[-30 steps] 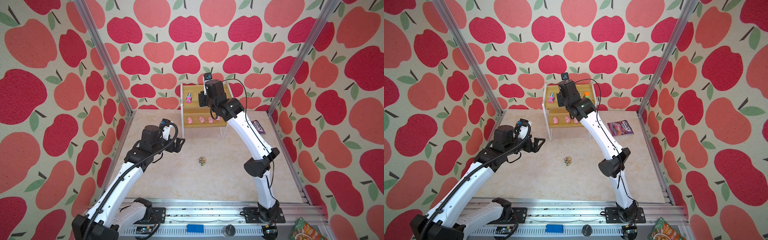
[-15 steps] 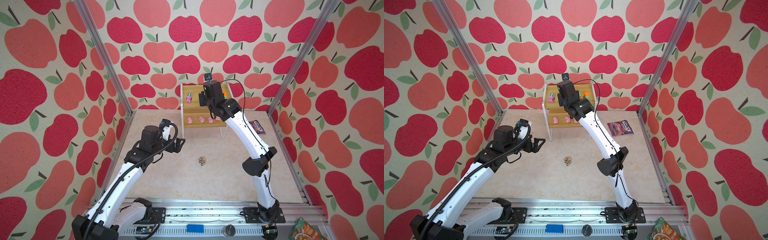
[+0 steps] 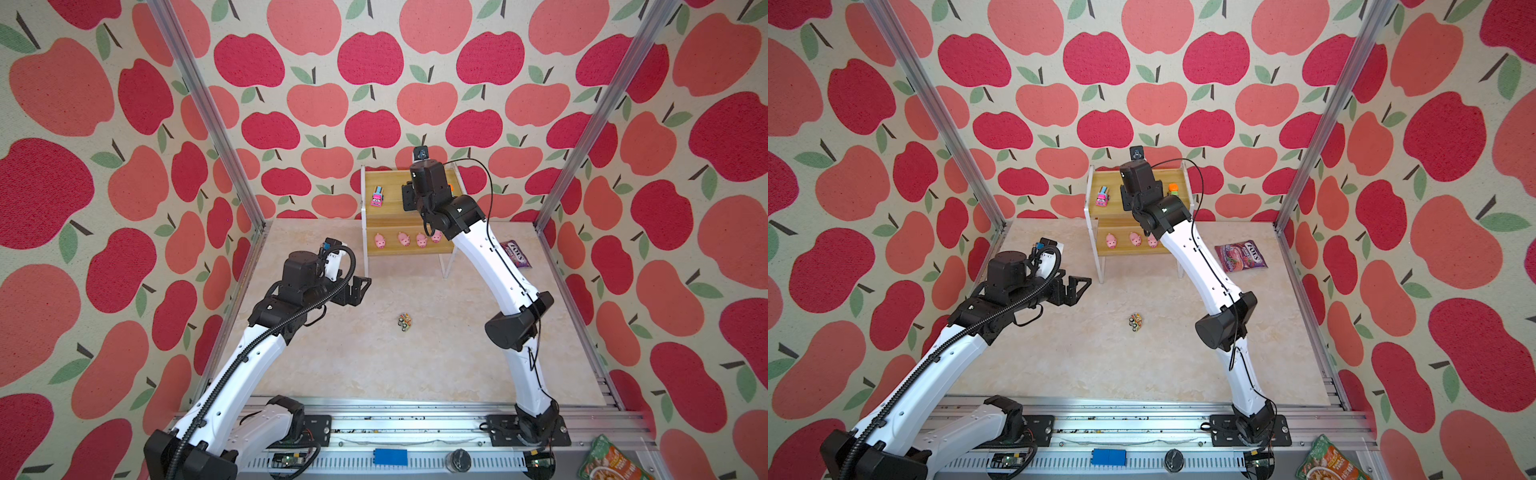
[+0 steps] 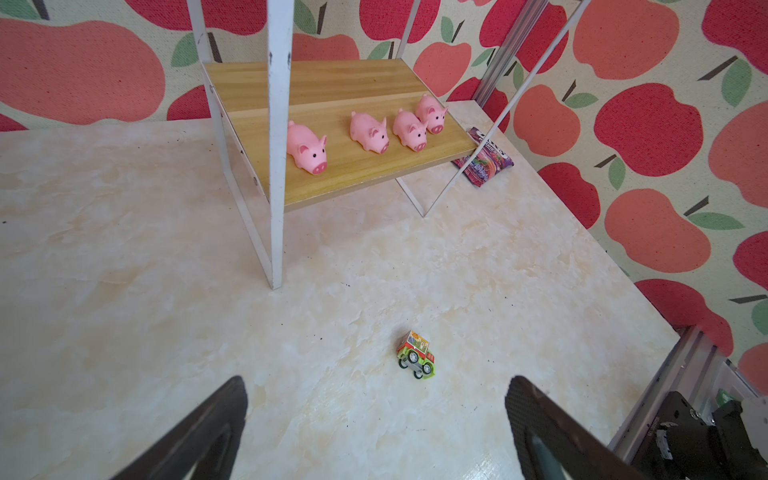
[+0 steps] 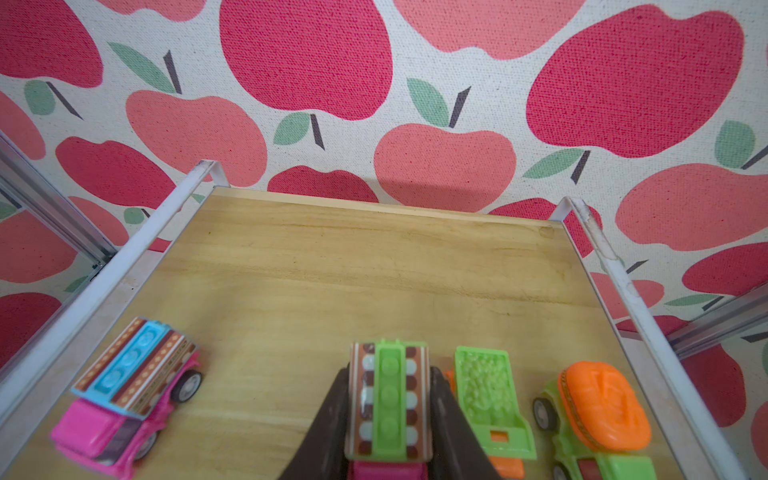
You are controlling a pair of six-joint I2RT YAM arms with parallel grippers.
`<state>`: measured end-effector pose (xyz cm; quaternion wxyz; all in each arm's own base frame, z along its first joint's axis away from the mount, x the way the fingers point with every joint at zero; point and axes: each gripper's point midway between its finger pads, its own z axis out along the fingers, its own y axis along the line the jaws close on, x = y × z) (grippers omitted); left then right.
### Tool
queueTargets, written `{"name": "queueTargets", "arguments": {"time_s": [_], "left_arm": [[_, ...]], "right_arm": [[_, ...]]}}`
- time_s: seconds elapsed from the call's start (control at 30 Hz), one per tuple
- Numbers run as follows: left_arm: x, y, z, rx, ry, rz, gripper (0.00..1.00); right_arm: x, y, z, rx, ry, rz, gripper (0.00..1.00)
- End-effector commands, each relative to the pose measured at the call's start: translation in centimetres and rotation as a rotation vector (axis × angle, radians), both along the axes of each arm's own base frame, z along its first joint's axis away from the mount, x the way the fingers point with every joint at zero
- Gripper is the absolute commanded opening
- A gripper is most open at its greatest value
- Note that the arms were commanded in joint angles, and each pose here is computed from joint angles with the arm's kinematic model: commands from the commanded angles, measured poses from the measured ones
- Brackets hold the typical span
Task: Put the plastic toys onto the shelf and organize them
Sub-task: 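Set the car on the top tier between the pink car and trucks, open right gripper, then withdraw the right arm from the shelf and move it over the green car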
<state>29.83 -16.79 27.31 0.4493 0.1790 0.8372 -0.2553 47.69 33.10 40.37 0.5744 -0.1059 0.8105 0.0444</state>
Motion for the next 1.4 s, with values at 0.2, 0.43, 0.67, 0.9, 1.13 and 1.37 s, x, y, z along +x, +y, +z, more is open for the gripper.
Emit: {"name": "queueTargets", "arguments": {"time_s": [0.2,0.43,0.67,0.9,1.13,1.37], "left_arm": [[-0.5,-0.5,1.4,-0.062,-0.064,-0.040,0.99],[-0.5,-0.5,1.5,-0.064,-0.070,-0.039,0.99],[-0.6,-0.5,1.6,-0.066,-0.071,-0.041,0.99],[-0.7,-0.5,1.6,-0.066,-0.070,-0.042,0.99],[-0.7,-0.3,1.4,-0.054,-0.072,-0.034,0.99],[-0.3,0.2,0.9,-0.039,-0.065,-0.012,0.99]], "right_arm": [[0.6,0.6,-1.3,0.020,0.023,0.000,0.30],[0.8,0.9,-2.0,0.017,0.037,0.000,0.30],[0.9,0.8,-2.3,0.014,0.042,-0.007,0.32],[0.7,0.8,-2.0,0.011,0.032,-0.009,0.38],[0.0,0.9,1.8,0.022,-0.066,0.014,0.51],[-2.7,0.0,8.6,0.055,-0.214,0.063,0.65]]}}
